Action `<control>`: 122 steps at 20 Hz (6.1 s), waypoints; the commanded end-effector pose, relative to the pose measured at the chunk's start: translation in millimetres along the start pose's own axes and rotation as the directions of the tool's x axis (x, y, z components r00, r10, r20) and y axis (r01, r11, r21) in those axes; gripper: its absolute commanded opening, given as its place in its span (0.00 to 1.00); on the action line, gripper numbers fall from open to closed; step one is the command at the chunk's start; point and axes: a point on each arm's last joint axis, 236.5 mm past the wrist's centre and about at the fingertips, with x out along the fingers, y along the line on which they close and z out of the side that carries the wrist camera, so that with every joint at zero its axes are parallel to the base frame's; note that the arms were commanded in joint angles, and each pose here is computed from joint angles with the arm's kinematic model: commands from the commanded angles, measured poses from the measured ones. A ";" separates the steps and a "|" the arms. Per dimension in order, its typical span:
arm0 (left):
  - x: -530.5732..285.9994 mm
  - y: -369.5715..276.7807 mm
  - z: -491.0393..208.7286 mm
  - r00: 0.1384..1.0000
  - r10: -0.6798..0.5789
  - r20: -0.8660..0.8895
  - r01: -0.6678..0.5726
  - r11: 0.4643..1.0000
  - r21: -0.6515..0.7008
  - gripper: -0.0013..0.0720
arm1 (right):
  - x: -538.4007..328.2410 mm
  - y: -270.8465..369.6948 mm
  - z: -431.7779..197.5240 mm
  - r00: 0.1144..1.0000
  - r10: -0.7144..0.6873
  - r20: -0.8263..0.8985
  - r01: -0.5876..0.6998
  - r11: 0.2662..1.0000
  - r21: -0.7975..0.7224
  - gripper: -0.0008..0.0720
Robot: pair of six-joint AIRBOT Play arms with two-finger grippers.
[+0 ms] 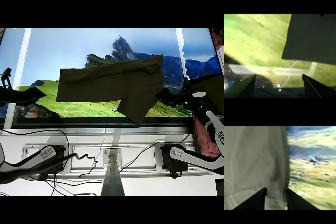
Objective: Fold the clothes and pants, and hang the long-sleeved shirts on hangers.
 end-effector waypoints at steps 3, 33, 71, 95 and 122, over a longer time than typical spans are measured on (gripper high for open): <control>16.8 2.1 -36.5 0.982 -0.051 -0.180 0.043 0.998 -0.045 0.88 | 3.5 21.0 -6.6 0.999 0.015 -0.039 -0.020 0.992 -0.128 0.03; 81.0 -37.8 54.9 0.970 -0.201 0.135 0.204 0.979 -0.011 0.03 | -53.6 86.1 18.5 0.993 0.114 0.021 -0.103 0.947 -0.305 0.03; -203.4 -169.0 143.8 0.509 -0.306 0.805 0.089 0.948 0.304 0.03 | -278.1 310.7 82.9 0.803 0.496 0.329 -0.153 0.706 -0.691 0.03; 73.3 -114.7 104.7 0.955 -0.104 0.279 0.051 0.981 0.189 0.03 | -58.1 74.1 180.9 0.969 -0.170 0.178 0.228 0.892 -0.391 0.03; 46.2 -113.1 52.2 0.993 -0.069 0.097 0.032 0.942 0.335 0.65 | -115.7 25.3 135.2 0.894 -0.433 0.119 0.432 0.757 -0.491 0.46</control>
